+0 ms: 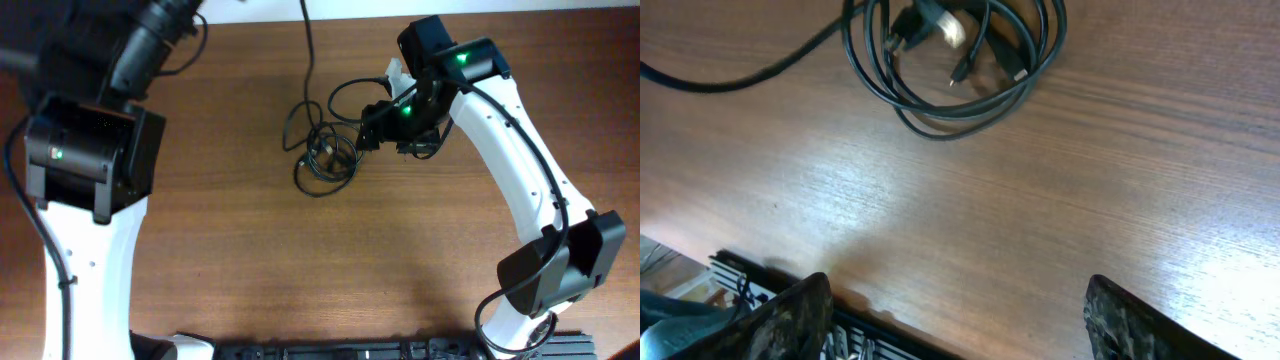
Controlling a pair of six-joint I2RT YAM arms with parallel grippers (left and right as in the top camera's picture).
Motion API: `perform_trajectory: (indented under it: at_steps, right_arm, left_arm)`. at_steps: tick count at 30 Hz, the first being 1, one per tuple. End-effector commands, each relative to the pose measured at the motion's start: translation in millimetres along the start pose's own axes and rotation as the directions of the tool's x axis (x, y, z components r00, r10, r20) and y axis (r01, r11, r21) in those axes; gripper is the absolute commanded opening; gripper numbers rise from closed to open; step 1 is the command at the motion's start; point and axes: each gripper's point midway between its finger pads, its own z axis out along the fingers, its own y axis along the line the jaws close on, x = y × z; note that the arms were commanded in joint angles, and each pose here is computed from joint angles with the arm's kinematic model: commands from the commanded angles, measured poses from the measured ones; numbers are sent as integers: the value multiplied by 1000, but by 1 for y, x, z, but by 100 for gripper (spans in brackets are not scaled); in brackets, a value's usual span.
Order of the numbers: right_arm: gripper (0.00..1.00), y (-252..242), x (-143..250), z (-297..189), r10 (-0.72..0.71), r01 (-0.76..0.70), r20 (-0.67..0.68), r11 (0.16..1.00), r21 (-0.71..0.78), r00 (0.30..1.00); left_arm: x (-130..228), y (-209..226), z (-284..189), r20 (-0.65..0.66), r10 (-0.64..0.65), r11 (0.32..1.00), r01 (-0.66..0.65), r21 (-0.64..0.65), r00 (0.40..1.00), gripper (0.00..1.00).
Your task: Untangle cables
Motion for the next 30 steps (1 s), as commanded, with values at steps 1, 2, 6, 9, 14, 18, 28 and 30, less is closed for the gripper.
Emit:
perform_trajectory:
  at_steps: [1, 2, 6, 9, 14, 18, 28, 30]
  right_arm:
    - [78, -4, 5, 5, -6, 6, -13, 1000, 12, 1000]
    - [78, -5, 6, 6, -3, 3, -18, 1000, 14, 1000]
    - [78, -10, 10, 15, 6, -6, -39, 1000, 20, 999]
    - [78, -10, 9, 16, 5, -5, -36, 1000, 18, 999]
    - [78, -10, 9, 16, 4, -4, -35, 1000, 18, 999]
    - [78, -10, 9, 16, 5, -4, -35, 1000, 18, 999]
    - [78, 1, 15, 21, -27, 28, -49, 999, 17, 998]
    - [78, 4, 16, 22, -39, 40, -52, 999, 16, 998]
  left_arm:
    - [-66, -3, -19, 271, 39, 997, -19, -77, 962, 0]
    - [-75, -6, -22, 306, 52, 997, -31, -75, 950, 0]
    - [-113, -31, -38, 471, 72, 997, -80, -2, 879, 0]
    - [-116, -31, -39, 482, 72, 997, -78, -7, 873, 0]
    - [-92, 16, -28, 397, 107, 977, -23, -211, 911, 0]
    - [-84, 62, -29, 372, 218, 897, -35, -440, 902, 0]
    - [-30, 218, -9, 59, 419, 596, -226, -770, 906, 0]
    - [-19, 254, -9, 17, 415, 553, -238, -799, 910, 0]
